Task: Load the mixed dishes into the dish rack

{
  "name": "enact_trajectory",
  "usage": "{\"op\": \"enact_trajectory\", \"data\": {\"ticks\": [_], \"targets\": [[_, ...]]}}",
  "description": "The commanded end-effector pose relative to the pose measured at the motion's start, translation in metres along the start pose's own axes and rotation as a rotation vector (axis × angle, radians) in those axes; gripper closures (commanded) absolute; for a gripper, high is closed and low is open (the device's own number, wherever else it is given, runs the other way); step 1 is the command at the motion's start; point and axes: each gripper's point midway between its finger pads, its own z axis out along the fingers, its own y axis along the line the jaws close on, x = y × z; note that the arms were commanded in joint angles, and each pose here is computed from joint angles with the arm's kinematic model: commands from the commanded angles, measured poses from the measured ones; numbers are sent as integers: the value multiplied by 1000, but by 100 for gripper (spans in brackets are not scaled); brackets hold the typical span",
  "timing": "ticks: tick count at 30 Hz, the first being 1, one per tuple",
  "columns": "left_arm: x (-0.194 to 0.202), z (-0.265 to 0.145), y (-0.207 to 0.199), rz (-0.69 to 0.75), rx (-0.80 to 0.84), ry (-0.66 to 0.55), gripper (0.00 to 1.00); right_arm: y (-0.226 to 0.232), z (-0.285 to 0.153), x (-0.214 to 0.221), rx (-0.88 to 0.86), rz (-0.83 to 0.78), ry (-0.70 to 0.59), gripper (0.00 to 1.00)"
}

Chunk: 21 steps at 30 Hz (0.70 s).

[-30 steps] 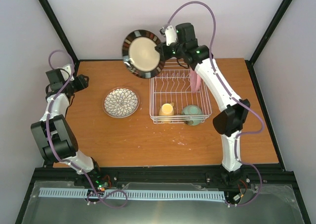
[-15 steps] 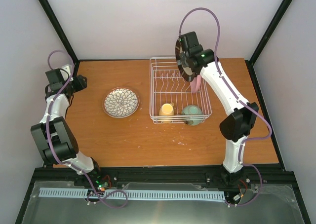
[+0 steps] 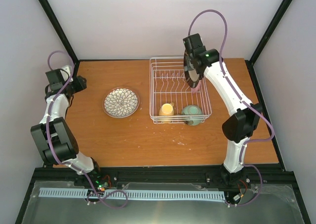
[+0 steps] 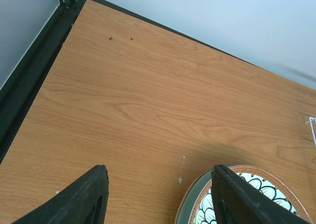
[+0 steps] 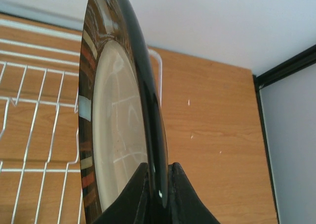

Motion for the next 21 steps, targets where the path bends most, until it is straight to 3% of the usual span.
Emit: {"op": "enact_trajectory", "data": {"ticks": [1,12,21], "targets": [[-9,-12,-3,-1,-16,-28,43,-5,-6,-7,-2,124,-32,97],[-14,-22,-3,-11,-36,-51,43,2,15,21,36,120,46,97],[-10,-21,1,-16,-57,-43,43,11,37,18,65,109,60,97]]}}
